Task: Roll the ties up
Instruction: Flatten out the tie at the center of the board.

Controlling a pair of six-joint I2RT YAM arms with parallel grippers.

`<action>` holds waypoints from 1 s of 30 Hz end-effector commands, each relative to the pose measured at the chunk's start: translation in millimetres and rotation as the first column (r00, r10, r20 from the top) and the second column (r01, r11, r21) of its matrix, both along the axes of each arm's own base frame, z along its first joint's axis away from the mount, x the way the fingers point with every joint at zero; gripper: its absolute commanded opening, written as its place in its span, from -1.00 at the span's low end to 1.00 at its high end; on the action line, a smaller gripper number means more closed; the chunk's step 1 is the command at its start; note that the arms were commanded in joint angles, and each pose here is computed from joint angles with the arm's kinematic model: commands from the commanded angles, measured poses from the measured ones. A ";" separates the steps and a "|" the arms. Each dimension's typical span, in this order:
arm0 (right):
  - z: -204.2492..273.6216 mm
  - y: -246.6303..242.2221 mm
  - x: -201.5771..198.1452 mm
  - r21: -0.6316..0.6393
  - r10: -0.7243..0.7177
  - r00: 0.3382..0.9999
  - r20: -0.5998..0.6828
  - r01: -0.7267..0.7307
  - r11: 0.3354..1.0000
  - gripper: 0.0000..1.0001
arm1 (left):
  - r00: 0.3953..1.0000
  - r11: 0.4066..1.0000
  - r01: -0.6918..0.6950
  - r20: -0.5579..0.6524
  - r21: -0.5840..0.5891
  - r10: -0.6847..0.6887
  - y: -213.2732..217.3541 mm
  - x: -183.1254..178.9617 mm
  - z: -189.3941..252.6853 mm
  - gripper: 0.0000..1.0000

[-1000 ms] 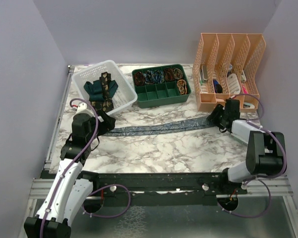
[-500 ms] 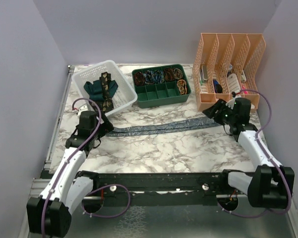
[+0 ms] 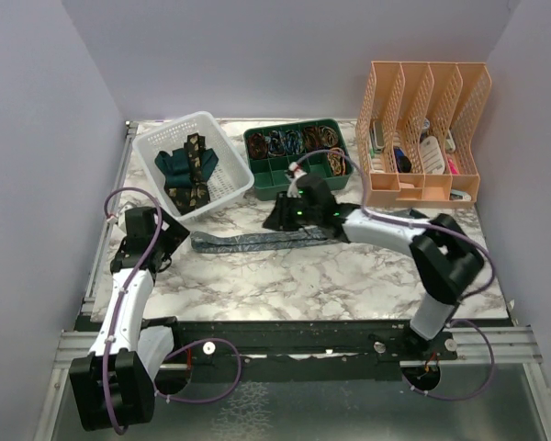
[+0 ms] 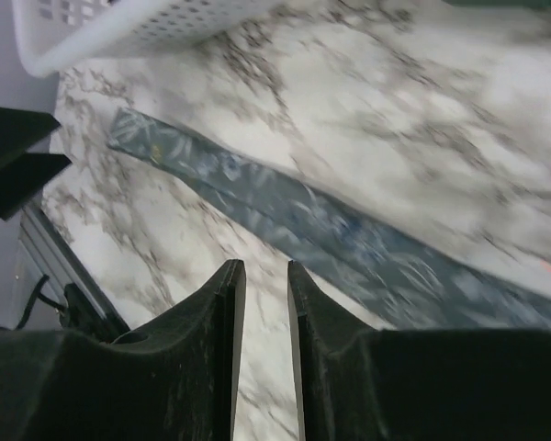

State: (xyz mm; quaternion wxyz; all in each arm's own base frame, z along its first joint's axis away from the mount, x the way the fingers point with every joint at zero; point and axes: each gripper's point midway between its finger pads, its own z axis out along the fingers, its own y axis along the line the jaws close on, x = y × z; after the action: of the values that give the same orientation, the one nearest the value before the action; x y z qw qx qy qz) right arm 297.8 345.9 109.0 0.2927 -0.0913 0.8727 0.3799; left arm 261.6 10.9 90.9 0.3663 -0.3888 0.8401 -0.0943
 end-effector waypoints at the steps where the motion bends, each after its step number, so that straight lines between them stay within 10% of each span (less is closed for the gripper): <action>1: -7.8 64.6 20.0 -0.007 -0.021 0.998 0.057 0.021 1.000 -0.43 | 1.000 0.999 -0.021 0.000 -0.029 0.021 0.2 -0.1 -2.0 0.96; 30: -74.5 191.9 -5.9 -0.022 0.231 0.973 0.020 -0.230 0.973 -0.46 | 0.999 0.999 -0.015 -0.039 0.036 0.016 9.0 -8.5 3.3 0.88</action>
State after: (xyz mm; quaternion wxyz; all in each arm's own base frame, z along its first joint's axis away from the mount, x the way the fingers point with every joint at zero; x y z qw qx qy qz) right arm 311.6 534.0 55.5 0.2888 -0.1790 0.8489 0.4048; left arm 247.3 13.7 79.6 0.3365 -0.3914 0.8532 -0.0751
